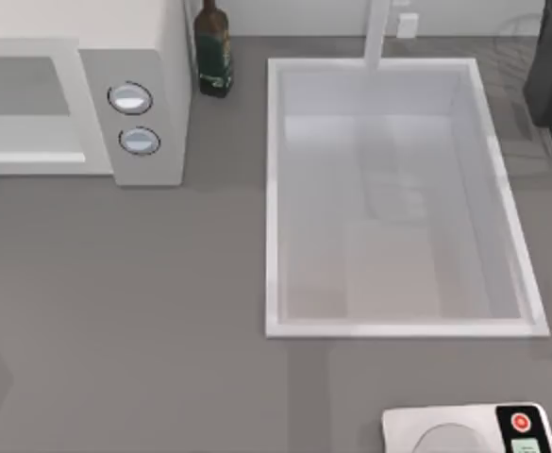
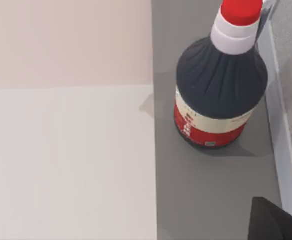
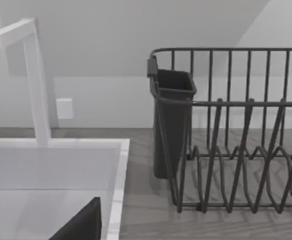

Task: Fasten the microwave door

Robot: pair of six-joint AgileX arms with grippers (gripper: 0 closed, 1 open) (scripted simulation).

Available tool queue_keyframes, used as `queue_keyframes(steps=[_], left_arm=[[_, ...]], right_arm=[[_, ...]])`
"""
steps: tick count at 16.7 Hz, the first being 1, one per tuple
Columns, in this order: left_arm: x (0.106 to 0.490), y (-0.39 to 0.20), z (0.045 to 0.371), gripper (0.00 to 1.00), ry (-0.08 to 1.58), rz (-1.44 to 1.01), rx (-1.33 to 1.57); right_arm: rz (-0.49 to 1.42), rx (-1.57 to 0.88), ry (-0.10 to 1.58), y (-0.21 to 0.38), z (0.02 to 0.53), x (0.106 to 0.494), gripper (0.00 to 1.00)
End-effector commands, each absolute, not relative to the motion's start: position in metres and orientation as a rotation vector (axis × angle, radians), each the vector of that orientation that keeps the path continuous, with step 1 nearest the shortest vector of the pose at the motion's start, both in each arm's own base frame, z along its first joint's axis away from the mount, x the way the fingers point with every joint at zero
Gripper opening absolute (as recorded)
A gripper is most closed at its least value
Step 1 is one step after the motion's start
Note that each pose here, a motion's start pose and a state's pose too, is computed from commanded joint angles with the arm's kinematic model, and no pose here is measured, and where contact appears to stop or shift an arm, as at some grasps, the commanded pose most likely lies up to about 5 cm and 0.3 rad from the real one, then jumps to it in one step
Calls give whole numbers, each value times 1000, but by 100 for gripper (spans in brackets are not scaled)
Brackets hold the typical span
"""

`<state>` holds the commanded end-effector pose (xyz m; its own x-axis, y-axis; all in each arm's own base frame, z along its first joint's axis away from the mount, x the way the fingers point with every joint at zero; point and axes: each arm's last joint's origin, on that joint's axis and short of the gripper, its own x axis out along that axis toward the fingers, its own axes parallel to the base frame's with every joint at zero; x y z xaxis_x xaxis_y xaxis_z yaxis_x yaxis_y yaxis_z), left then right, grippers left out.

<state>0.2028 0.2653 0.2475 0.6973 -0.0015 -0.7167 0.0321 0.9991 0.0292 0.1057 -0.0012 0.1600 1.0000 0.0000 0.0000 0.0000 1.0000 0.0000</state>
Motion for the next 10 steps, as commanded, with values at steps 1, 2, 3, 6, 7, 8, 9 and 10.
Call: queue_keyframes(steps=[1,2,3,6,7,8,9,10], left_arm=[[198,275,246,0,793,-19,24],[194,281,244,0,788,-19,13],[193,284,244,0,785,-19,8],[193,284,244,0,785,-19,8],[193,283,245,0,785,-18,15],[193,283,244,0,786,-18,14],[194,283,240,0,787,-19,12],[194,284,233,0,789,-21,9]], right_arm=[[0,0,0,-1,160,106,100],[0,0,0,-1,160,106,100],[0,0,0,-1,160,106,100],[0,0,0,-1,160,106,100],[0,0,0,-1,160,106,100],[0,0,0,-1,160,106,100],[0,0,0,-1,160,106,100],[0,0,0,-1,160,106,100]])
